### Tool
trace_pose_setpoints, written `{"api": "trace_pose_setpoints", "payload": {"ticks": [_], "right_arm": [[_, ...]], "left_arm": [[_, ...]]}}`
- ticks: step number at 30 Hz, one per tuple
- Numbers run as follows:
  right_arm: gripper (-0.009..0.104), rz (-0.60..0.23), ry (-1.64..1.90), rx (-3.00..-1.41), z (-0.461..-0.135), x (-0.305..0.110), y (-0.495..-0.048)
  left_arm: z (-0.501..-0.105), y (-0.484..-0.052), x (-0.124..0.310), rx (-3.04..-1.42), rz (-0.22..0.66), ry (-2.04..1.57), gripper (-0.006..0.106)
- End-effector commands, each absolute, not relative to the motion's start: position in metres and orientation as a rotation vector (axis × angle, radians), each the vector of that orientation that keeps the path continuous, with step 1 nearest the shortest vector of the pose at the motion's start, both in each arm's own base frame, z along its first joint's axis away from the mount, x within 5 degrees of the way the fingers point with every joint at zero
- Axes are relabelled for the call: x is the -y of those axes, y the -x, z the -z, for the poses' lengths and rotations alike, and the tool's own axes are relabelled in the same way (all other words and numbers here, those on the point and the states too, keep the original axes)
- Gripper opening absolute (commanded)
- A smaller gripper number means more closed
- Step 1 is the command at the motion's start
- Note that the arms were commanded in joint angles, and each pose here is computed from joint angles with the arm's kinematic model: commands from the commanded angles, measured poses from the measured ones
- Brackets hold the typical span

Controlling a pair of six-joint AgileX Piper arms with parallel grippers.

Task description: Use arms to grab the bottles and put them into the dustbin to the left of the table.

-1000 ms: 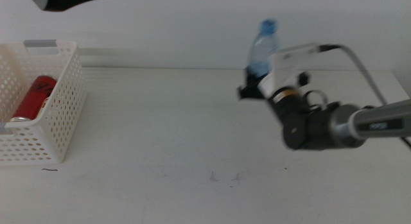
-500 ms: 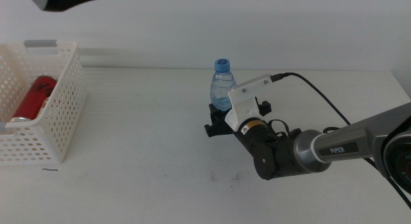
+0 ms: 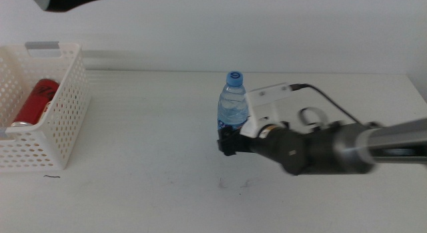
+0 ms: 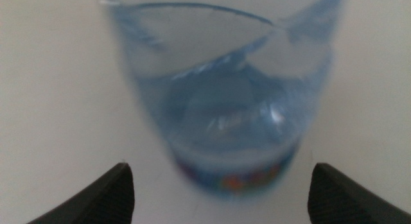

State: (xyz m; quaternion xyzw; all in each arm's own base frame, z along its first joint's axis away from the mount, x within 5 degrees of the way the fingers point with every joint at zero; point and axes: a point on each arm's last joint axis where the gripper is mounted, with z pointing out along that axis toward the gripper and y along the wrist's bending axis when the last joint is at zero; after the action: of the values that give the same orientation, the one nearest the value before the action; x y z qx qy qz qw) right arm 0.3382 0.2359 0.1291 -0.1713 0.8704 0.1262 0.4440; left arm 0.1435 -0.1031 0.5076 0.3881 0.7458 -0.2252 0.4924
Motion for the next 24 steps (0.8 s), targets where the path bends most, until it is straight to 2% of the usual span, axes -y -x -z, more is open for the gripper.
{"api": "trace_pose_setpoints", "payload": {"ticks": [1,4,7,10,12,15,17,20,22,24], "right_arm": [[0.087,-0.385,0.388,-2.219,-0.159,-0.225,-0.314],[0.083,-0.471,0.417,-2.276,-0.192,-0.209,-0.279],[0.079,-0.582,0.512,-2.253,-0.247,-0.192,-0.241],[0.079,-0.656,0.619,-2.143,-0.308,-0.173,-0.203],[0.079,-0.665,0.616,-2.025,-0.347,-0.156,-0.181],[0.079,-0.611,0.546,-1.911,-0.393,-0.124,-0.152],[0.079,-0.511,0.502,-1.912,-0.406,-0.105,-0.140],[0.079,-0.368,0.445,-1.944,-0.408,-0.089,-0.138],[0.079,-0.323,0.426,-1.983,-0.405,-0.085,-0.138],[0.079,-0.313,0.421,-2.010,-0.403,-0.085,-0.138]], "left_arm": [[-0.508,-0.144,0.103,-1.807,0.555,-0.927,0.094],[-0.508,-0.144,0.103,-1.807,0.555,-0.927,0.094],[-0.508,-0.144,0.103,-1.807,0.555,-0.927,0.094],[-0.508,-0.144,0.103,-1.807,0.555,-0.927,0.094],[-0.508,-0.144,0.103,-1.807,0.555,-0.927,0.094],[-0.508,-0.144,0.103,-1.807,0.555,-0.927,0.094],[-0.508,-0.144,0.103,-1.807,0.555,-0.927,0.094],[-0.508,-0.144,0.103,-1.807,0.555,-0.927,0.094],[-0.508,-0.144,0.103,-1.807,0.555,-0.927,0.094],[-0.508,-0.144,0.103,-1.807,0.555,-0.927,0.094]]}}
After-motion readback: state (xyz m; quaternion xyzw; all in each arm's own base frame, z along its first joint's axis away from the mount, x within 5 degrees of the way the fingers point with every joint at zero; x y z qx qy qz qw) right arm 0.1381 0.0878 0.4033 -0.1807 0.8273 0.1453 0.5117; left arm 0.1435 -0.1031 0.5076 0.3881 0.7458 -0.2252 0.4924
